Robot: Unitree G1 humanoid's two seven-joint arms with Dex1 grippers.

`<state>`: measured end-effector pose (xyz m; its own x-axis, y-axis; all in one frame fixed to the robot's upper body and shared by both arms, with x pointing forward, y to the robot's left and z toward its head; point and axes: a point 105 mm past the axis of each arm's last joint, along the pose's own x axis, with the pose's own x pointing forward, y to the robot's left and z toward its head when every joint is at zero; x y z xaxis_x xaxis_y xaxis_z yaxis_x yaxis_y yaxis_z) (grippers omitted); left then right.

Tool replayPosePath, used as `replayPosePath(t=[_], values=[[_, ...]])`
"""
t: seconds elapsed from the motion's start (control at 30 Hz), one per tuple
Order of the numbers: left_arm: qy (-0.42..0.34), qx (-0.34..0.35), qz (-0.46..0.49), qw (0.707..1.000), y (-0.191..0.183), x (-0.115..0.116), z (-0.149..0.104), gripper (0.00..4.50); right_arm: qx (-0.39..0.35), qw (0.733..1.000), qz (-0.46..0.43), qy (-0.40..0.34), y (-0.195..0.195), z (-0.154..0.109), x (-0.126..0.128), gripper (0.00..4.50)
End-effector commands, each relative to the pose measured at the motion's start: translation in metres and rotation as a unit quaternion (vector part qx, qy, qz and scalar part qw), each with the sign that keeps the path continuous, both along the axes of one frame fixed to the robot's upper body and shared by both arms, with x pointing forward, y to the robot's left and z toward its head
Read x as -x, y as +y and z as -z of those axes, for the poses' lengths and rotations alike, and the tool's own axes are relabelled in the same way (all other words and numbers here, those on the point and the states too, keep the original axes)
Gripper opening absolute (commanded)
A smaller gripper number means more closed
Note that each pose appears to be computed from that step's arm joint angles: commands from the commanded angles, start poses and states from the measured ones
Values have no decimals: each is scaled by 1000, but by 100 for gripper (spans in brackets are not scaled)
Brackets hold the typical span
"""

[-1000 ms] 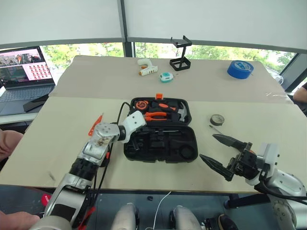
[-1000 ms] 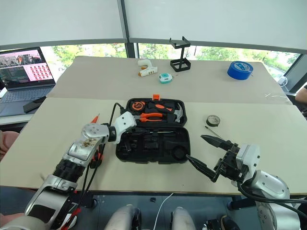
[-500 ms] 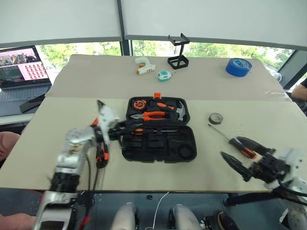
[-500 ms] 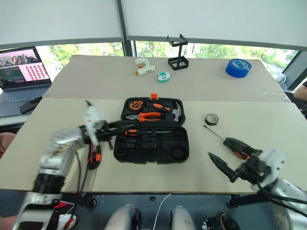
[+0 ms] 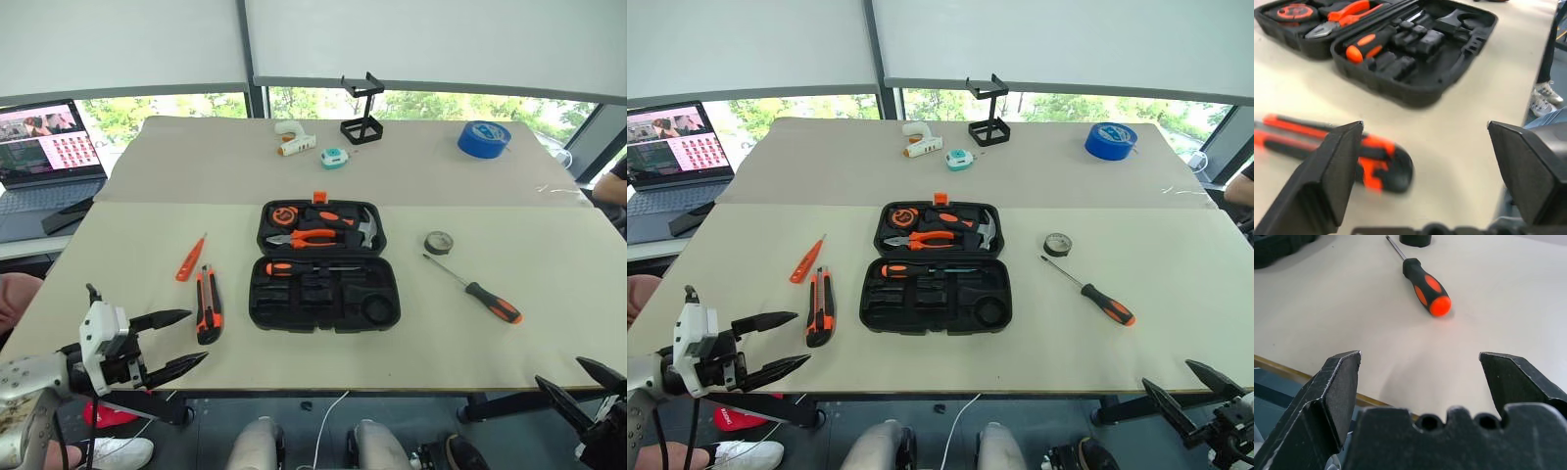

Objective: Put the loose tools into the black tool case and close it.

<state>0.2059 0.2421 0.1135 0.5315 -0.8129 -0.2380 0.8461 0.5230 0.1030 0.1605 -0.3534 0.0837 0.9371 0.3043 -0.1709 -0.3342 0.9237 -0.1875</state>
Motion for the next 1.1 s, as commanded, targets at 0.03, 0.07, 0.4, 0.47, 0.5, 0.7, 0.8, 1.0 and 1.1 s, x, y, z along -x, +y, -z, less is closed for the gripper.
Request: replayPosePath(t=[0.03, 0.07, 0.4, 0.47, 0.5, 0.7, 0.8, 1.0, 1.1], values=[[-73, 49, 46, 995, -30, -5, -30, 439, 35, 998, -57, -13, 7, -25, -36, 450], [-74, 65, 70, 993, -45, -5, -34, 439, 45, 996, -72, 6, 8, -27, -50, 450], [-74, 100, 176, 977, -106, 2, -44, 439, 123, 975, -102, 153, 2, -11, -124, 450], [-73, 99, 180, 976, -108, 1, -44, 439, 121, 973, -98, 167, 0, -8, -131, 450], [-73, 97, 182, 976, -109, 1, -44, 446, 121, 972, -98, 177, 0, -5, -133, 424], [-73, 90, 180, 977, -106, 2, -47, 450, 119, 964, -164, 172, 14, -18, -139, 245], [-76, 89, 173, 978, -103, 0, -48, 450, 130, 961, -176, 172, 10, -26, -133, 145], [-96, 101, 140, 980, -96, -6, -54, 450, 127, 947, -291, 40, 41, -75, -127, 101], [-98, 109, 101, 984, -83, -10, -55, 450, 117, 916, -382, 22, 82, -93, -116, 101]])
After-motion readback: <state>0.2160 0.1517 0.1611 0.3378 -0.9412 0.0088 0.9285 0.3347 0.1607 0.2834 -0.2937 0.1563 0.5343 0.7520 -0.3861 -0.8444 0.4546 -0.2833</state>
